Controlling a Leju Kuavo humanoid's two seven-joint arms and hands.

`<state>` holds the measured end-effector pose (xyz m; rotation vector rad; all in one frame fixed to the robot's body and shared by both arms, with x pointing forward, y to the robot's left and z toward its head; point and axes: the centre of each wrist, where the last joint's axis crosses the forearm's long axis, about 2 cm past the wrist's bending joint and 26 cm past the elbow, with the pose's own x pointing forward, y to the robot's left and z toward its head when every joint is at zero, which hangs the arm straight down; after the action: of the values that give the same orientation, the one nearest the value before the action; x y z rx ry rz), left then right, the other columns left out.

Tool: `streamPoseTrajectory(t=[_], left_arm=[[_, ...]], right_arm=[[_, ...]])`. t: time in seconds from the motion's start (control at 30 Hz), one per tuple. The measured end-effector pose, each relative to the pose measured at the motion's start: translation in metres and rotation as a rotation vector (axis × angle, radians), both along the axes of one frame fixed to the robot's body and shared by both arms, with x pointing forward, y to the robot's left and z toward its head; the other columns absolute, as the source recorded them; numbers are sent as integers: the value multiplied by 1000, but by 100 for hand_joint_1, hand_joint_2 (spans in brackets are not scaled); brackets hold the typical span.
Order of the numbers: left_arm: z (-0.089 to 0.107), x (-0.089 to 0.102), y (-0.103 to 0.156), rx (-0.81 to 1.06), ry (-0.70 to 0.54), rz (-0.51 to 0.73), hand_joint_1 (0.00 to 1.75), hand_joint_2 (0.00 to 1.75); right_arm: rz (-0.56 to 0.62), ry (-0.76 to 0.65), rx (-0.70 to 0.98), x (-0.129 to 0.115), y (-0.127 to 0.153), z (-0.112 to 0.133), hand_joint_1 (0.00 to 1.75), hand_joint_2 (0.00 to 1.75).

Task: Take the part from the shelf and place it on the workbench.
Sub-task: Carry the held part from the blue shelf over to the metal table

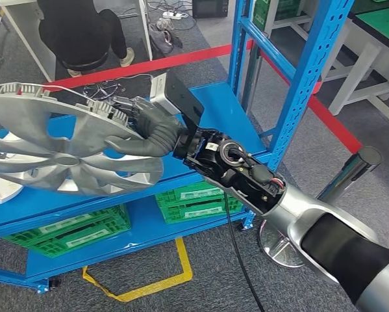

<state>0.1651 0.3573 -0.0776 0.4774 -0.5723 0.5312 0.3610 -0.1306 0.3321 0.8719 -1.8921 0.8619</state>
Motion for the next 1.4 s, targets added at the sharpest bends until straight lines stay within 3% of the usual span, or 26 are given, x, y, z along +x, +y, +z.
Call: streamPoseTrajectory(t=[0.43, 1.2, 1.4], left_arm=[[0, 0, -2, -7, -41, 6, 0, 175], [0, 0, -3, 13, -42, 6, 0, 175], [-1, -2, -3, 45, -27, 28, 0, 175]], right_arm=[[129, 73, 53, -9, 2, -24, 175, 175], [165, 89, 21, -16, 9, -35, 175, 175], [127, 78, 24, -16, 10, -36, 175, 175]])
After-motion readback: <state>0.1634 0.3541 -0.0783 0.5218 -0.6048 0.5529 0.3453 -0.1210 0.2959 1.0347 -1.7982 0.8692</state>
